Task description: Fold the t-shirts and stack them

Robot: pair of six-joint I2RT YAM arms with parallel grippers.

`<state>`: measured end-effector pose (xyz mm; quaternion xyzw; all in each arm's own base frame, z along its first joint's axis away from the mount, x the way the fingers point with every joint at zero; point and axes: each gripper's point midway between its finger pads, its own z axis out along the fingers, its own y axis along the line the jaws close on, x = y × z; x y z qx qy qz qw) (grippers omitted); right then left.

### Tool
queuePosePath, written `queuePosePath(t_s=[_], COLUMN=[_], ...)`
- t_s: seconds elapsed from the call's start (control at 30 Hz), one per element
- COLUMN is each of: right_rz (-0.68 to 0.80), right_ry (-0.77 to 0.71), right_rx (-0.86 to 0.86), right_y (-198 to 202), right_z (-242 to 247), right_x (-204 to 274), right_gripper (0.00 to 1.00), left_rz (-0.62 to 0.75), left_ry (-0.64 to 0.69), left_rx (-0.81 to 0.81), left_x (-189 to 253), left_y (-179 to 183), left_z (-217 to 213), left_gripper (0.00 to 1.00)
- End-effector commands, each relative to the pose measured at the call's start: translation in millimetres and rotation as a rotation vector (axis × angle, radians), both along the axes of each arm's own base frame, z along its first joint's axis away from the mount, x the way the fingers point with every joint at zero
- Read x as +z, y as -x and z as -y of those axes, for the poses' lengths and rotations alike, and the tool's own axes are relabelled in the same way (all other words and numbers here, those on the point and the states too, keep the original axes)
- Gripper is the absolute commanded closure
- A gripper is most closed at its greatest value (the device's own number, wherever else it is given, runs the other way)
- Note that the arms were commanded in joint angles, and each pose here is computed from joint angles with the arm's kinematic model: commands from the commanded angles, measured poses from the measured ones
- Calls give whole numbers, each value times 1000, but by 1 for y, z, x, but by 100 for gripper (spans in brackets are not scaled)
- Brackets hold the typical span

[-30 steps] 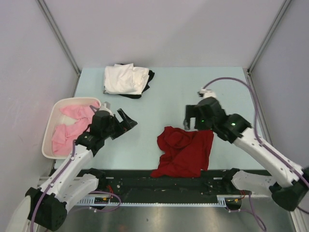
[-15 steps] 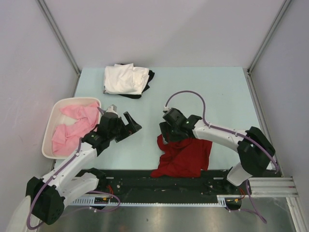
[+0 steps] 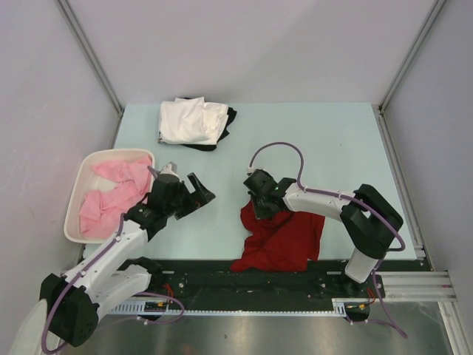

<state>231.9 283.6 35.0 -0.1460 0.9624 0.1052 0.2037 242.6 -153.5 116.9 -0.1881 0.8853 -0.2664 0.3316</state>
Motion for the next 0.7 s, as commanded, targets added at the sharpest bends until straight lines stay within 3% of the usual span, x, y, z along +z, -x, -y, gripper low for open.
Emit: queuePosePath(t_s=[0.0, 0.07, 0.27, 0.47, 0.6, 0.67], right_rz=[137, 179, 435, 638, 762, 761], right_ry=[-33, -64, -327, -455, -403, -334], right_rx=[-37, -27, 54, 20, -145, -231], right_y=[-21, -25, -41, -30, -29, -34], right_z=[-4, -9, -43, -9, 54, 87], right_x=[33, 56, 226, 384, 423, 413], right_gripper=[100, 100, 100, 100, 100, 100], left_rz=[48, 54, 75, 108, 129, 133], left_ry=[-3, 6, 23, 48, 64, 70], left_rx=[21, 14, 15, 31, 30, 29], left_x=[6, 8, 20, 33, 43, 47], left_y=[-4, -5, -5, 0, 3, 3], left_z=[-8, -6, -5, -8, -8, -8], left_gripper=[0, 0, 0, 0, 0, 0])
